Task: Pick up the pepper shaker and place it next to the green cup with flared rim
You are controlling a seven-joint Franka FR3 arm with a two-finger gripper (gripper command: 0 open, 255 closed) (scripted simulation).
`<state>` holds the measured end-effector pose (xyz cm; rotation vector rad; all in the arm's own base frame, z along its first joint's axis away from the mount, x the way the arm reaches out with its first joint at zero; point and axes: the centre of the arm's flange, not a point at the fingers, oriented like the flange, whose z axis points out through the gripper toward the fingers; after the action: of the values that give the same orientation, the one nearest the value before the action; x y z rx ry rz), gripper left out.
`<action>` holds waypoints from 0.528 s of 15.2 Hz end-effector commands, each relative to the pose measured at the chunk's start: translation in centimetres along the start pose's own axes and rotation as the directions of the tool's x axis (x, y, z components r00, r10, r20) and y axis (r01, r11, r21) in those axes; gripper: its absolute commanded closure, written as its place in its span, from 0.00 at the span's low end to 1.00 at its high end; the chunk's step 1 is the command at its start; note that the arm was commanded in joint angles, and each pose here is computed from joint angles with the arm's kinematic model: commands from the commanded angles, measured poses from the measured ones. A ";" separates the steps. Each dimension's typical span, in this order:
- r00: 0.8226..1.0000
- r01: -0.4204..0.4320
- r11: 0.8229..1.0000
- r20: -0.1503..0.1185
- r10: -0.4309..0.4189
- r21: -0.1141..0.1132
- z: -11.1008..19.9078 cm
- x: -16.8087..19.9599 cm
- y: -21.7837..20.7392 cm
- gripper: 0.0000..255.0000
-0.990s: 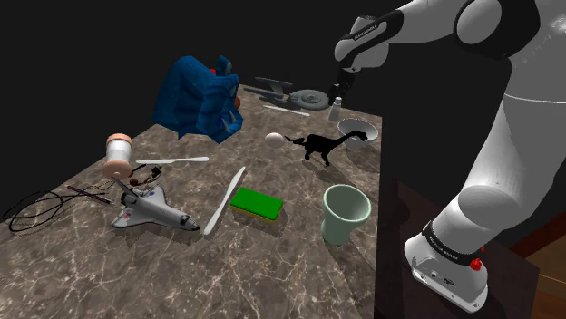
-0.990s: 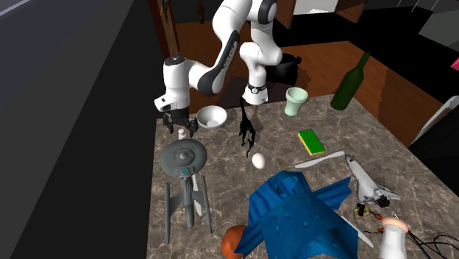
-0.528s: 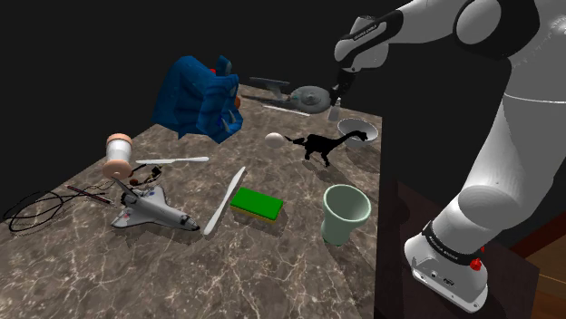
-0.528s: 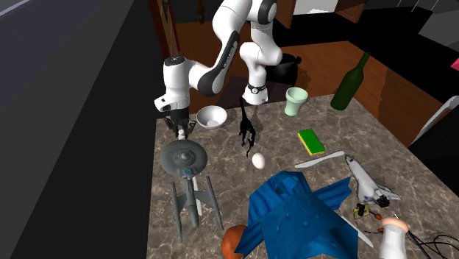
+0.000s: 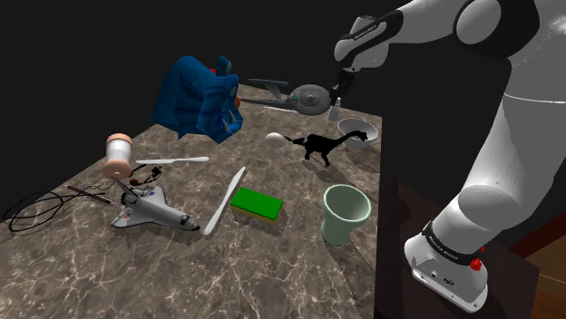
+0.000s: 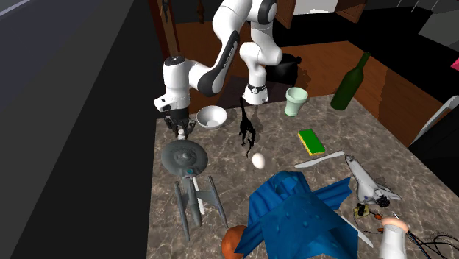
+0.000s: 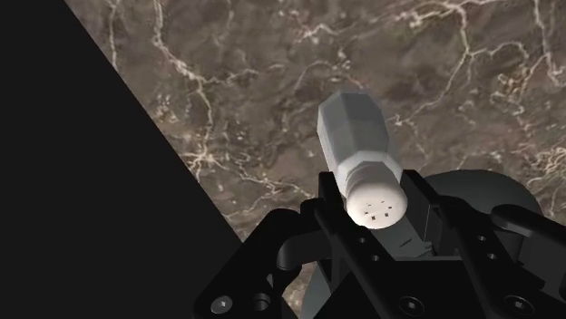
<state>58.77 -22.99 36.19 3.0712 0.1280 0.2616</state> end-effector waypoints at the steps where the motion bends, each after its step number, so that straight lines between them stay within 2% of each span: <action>1: 1.000 0.000 1.000 0.003 0.000 0.001 -0.4 0.0 0.0 1.00; 8: 1.000 0.000 1.000 0.003 0.000 0.001 -4.0 0.6 0.3 1.00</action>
<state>58.61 -22.91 39.66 3.0723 0.1280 0.2571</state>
